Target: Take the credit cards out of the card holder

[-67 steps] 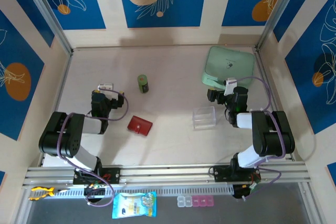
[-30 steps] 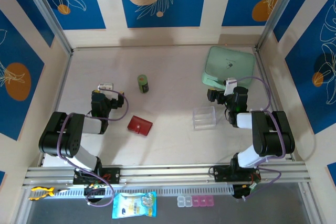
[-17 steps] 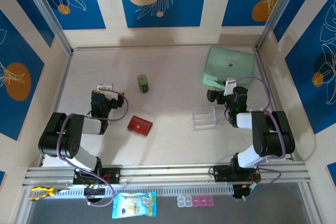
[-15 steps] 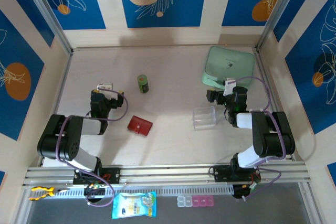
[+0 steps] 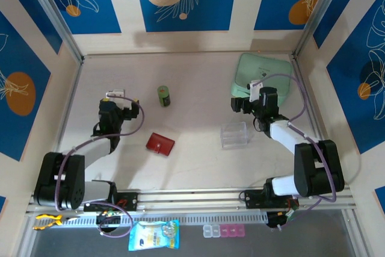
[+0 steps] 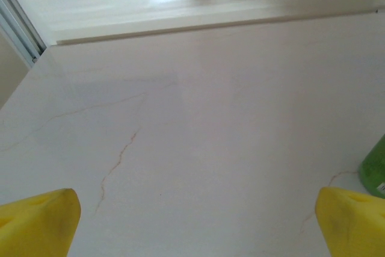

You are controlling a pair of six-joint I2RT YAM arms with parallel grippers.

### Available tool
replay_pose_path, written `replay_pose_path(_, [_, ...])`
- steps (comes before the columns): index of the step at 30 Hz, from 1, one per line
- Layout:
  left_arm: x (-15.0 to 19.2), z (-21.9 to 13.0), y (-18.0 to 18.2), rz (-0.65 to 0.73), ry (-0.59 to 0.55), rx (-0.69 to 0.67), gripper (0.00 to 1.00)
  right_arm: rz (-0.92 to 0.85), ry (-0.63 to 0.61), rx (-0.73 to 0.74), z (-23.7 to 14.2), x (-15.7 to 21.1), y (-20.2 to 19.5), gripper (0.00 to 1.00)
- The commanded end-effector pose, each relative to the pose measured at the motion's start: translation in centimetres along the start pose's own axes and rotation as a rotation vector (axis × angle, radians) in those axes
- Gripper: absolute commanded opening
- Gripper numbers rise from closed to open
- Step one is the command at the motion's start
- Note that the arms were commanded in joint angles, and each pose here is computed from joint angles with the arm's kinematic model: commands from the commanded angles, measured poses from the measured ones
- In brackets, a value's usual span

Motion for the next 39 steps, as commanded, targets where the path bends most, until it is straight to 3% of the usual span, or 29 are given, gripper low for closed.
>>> replay_pose_path(1, [-1.2,-0.7,0.3,-0.093,0.078,0.003,1.0,0.062,0.126,0.025,-1.5,-0.2,0.9,0.93])
replay_pose_path(7, [-3.5,-2.3,0.0,-0.166,0.246,0.074,1.0,0.201,0.267,0.086,-3.5,-0.6,1.4,0.88])
replay_pose_path(16, [-7.2,-4.4,-0.4,-0.134,0.437,0.185,1.0,0.265,0.411,0.061,-5.3,0.8,1.7,0.65])
replay_pose_path(20, [-7.5,-4.4,-0.6,-0.077,0.428,0.227,1.0,0.287,0.457,0.032,-5.5,1.4,1.8,0.56])
replay_pose_path(25, [-6.1,-4.0,-0.9,-0.067,0.418,0.254,1.0,0.299,0.528,0.11,-5.6,2.0,1.3,0.4])
replay_pose_path(39, [-6.0,-4.1,-0.5,-0.007,0.379,0.216,1.0,0.311,0.597,0.126,-4.5,3.7,1.0,0.25])
Point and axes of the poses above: each hand's point on the last joint's axis, 136 mm out from that joint toward the fingers, its own z axis out along the fingers, its own y axis along the line the jaws close on, x = y × z, the point moved 10 cm from there along -z, back along the fingers, and after that the axes turned 1 degree about z, right-handed, at the moved point
